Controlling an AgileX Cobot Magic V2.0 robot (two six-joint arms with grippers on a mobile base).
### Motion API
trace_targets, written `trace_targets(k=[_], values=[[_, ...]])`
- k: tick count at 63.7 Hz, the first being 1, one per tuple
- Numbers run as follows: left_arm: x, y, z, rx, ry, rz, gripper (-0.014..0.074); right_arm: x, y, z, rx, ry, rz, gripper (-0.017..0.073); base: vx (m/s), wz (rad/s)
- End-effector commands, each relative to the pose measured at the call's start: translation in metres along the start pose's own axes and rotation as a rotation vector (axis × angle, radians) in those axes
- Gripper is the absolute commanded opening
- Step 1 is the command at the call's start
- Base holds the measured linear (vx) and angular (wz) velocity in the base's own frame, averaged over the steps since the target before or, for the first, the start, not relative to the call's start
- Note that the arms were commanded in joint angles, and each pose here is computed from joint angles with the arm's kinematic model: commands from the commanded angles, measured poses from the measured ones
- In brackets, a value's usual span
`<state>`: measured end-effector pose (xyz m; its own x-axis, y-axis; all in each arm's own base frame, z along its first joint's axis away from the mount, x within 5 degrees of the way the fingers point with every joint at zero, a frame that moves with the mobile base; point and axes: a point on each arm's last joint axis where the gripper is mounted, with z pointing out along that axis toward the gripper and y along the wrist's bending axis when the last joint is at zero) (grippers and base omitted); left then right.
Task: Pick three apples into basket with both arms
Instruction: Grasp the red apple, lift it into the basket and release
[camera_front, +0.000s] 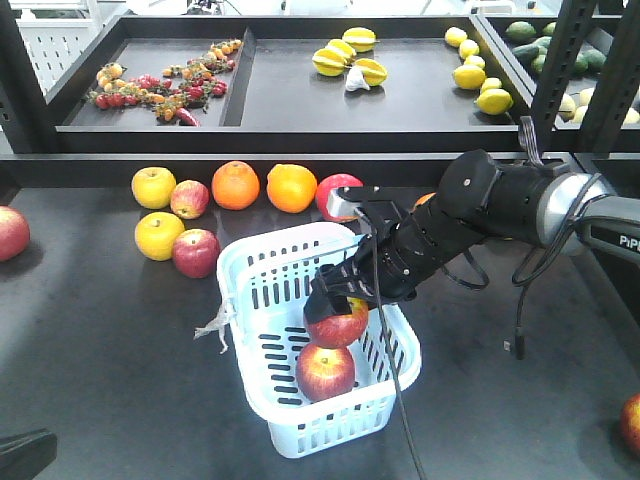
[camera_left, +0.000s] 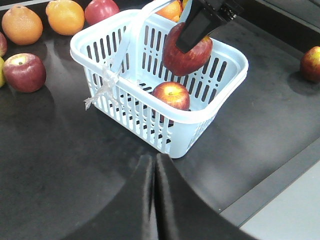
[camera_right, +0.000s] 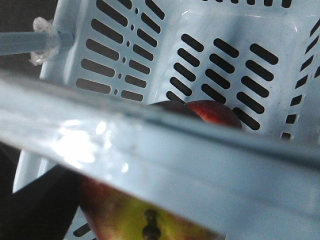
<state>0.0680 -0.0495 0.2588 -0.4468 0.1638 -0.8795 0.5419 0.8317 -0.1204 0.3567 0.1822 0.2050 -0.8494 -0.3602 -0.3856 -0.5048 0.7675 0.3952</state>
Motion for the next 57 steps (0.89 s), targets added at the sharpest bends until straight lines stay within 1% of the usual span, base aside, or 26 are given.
trace_targets(k=[1,6,12,16,21,26,32,37,43,45,46,47,51,53,56,57], values=[[-0.013,0.0,-0.003,-0.008,-0.082,-0.023,-0.0007,-0.014,0.012,-0.024,-0.009,-0.109,-0.021,0.0668,0.0,0.0],[-0.013,0.0,-0.003,-0.008,-0.082,-0.023,-0.0007,-0.014,0.012,-0.024,-0.009,-0.109,-0.019,0.0709,0.0,0.0],[-0.013,0.0,-0.003,-0.008,-0.082,-0.023,-0.0007,-0.014,0.012,-0.024,-0.009,-0.109,-0.016,0.0704,0.0,0.0],[-0.013,0.0,-0.003,-0.008,-0.082,-0.023,-0.0007,-0.014,0.012,-0.024,-0.01,-0.109,-0.01,0.0689,0.0,0.0],[-0.013,0.0,-0.003,-0.008,-0.082,-0.023,-0.0007,-0.013,0.014,-0.026,-0.019,-0.103,0.013,0.066,0.0,0.0],[-0.013,0.0,-0.003,-0.008,-0.082,-0.023,-0.0007,-0.012,0.017,-0.03,-0.031,-0.091,0.019,0.0604,0.0,0.0],[-0.013,0.0,-0.003,-0.008,-0.082,-0.023,-0.0007,-0.009,0.022,-0.039,-0.043,-0.074,0.008,0.0503,0.0,0.0],[-0.013,0.0,-0.003,-0.008,-0.082,-0.023,-0.0007,-0.006,0.027,-0.048,-0.041,-0.061,-0.017,0.0386,0.0,0.0],[-0.013,0.0,-0.003,-0.008,-0.082,-0.023,-0.0007,-0.003,0.031,-0.061,-0.022,-0.053,-0.049,0.0216,0.0,0.0],[-0.013,0.0,-0.003,-0.008,-0.082,-0.023,-0.0007,-0.002,0.032,-0.065,-0.008,-0.052,-0.058,0.0146,0.0,0.0],[-0.013,0.0,-0.003,-0.008,-0.082,-0.023,-0.0007,-0.002,0.033,-0.067,-0.005,-0.053,-0.059,0.0132,0.0,0.0],[-0.013,0.0,-0.003,-0.008,-0.082,-0.023,-0.0007,-0.001,0.034,-0.07,0.003,-0.051,-0.065,0.009,0.0,0.0],[-0.013,0.0,-0.003,-0.008,-0.082,-0.023,-0.0007,0.001,0.036,-0.08,0.033,-0.048,-0.095,-0.0016,0.0,0.0],[-0.013,0.0,-0.003,-0.008,-0.082,-0.023,-0.0007,0.003,0.037,-0.085,0.048,-0.042,-0.098,-0.0015,0.0,0.0],[-0.013,0.0,-0.003,-0.008,-0.082,-0.023,-0.0007,0.006,0.038,-0.094,0.075,-0.038,-0.086,-0.0011,0.0,0.0],[-0.013,0.0,-0.003,-0.008,-0.082,-0.023,-0.0007,0.007,0.037,-0.096,0.094,-0.033,-0.089,-0.001,0.0,0.0]])
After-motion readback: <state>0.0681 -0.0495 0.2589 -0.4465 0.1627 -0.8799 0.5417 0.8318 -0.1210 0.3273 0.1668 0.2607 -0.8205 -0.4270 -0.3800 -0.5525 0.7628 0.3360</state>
